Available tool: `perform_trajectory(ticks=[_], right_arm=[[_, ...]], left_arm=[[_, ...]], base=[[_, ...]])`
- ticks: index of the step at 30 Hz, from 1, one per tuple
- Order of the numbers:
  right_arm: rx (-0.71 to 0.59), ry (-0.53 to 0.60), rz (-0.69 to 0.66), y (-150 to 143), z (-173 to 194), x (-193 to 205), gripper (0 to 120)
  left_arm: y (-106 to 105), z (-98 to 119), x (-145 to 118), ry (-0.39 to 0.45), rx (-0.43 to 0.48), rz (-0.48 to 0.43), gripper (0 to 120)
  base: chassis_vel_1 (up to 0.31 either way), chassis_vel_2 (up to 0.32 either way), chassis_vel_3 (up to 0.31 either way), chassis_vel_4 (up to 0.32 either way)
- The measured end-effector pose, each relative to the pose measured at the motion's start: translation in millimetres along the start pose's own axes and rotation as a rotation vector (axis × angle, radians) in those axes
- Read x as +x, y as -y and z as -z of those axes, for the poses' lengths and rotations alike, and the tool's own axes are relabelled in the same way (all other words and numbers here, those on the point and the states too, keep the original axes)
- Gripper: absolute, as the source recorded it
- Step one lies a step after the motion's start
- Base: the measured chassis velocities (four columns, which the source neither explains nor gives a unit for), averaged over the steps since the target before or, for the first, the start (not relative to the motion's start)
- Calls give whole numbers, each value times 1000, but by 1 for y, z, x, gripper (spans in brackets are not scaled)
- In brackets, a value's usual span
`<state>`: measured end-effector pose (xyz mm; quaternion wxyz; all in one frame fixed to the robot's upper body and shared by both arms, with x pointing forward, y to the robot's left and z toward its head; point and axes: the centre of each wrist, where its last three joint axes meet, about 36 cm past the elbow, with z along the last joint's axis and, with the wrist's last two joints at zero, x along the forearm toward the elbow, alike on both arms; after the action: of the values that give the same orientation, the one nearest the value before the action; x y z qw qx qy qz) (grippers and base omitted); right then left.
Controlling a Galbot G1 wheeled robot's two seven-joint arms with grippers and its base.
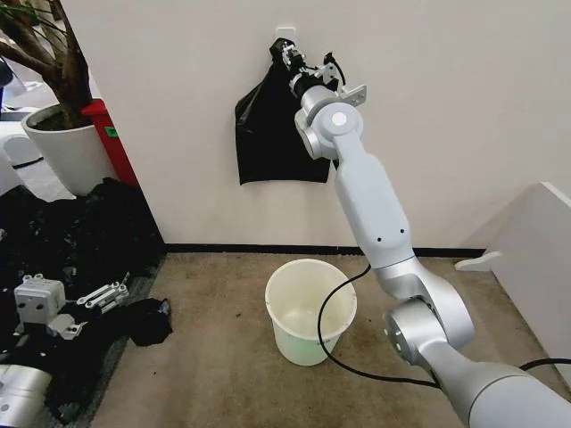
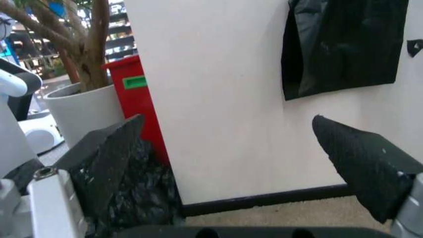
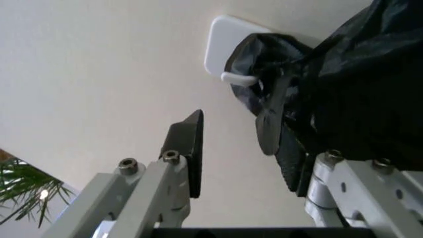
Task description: Place the garbage bag over the trash bin.
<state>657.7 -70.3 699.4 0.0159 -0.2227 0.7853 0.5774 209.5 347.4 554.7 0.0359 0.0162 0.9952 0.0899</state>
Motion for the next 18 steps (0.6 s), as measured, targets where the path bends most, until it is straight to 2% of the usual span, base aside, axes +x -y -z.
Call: perform_trajectory(ticks=[16, 18], right_arm=[[-14, 10, 3, 10, 1, -1, 30], [-17, 12, 1, 11, 1, -1, 23]], left_arm=[[0, 0, 1, 5, 2, 8, 100], [-1, 0, 3, 13, -1, 16, 100]], base=[[0, 0, 0, 0], [0, 0, 0, 0]])
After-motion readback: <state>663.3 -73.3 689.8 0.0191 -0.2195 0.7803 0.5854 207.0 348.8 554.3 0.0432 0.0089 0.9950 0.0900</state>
